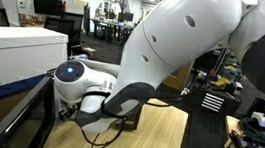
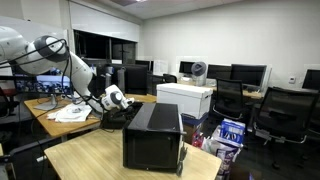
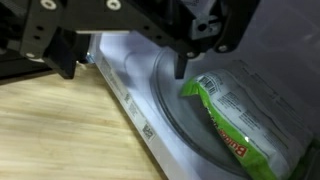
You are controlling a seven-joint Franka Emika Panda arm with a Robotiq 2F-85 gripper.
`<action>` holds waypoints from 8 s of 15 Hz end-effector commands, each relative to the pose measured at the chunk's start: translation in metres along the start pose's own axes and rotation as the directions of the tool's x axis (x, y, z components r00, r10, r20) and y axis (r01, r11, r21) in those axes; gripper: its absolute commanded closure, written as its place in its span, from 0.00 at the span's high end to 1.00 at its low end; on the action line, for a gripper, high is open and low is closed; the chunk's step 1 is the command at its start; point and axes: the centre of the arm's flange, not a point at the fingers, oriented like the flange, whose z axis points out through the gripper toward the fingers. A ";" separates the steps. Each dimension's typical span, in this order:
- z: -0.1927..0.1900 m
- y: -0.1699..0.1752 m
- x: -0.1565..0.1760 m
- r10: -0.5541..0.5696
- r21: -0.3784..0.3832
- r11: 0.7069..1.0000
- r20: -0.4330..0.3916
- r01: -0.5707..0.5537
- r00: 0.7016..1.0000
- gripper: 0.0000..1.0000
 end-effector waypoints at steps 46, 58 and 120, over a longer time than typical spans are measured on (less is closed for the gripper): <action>0.052 0.000 -0.026 -0.106 -0.449 0.892 -0.096 0.052 0.990 1.00; 0.052 0.000 -0.026 -0.106 -0.448 0.892 -0.095 0.052 0.990 1.00; 0.090 0.024 -0.034 -0.136 -0.537 0.841 -0.104 0.060 0.985 1.00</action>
